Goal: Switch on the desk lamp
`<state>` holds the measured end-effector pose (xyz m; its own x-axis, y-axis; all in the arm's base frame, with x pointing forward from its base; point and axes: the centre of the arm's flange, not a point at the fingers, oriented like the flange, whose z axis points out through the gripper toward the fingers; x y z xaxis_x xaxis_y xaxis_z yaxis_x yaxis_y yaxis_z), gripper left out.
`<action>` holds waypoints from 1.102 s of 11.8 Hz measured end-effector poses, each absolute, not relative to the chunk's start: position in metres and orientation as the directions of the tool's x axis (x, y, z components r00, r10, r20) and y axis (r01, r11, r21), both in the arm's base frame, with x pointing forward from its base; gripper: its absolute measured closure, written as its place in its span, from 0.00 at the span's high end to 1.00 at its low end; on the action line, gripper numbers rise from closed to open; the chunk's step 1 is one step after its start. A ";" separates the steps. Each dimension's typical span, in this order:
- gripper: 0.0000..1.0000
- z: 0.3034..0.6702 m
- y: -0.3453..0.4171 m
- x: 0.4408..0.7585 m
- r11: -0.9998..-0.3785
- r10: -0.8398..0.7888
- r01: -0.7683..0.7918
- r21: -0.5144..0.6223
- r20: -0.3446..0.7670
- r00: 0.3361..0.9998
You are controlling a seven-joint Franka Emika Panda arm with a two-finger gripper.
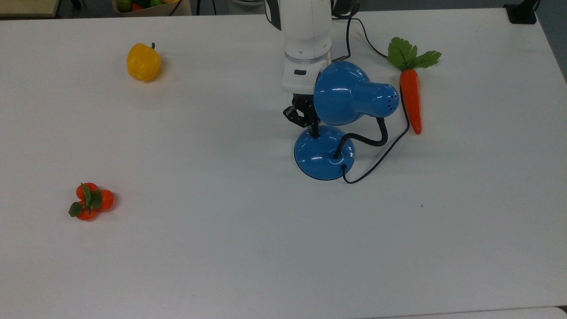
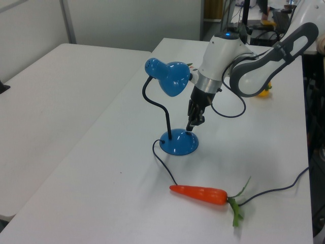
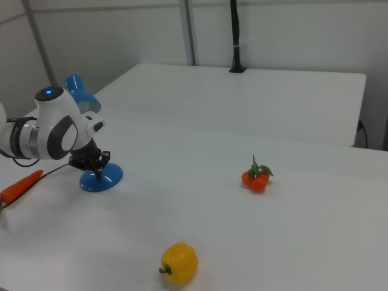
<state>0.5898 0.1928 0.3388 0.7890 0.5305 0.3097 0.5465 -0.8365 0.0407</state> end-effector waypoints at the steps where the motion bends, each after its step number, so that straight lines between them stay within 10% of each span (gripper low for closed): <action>1: 0.01 0.338 0.193 0.591 -0.837 0.530 0.546 0.040 0.311 0.789; 13: 0.01 0.332 0.197 0.595 -0.834 0.530 0.550 0.038 0.326 0.782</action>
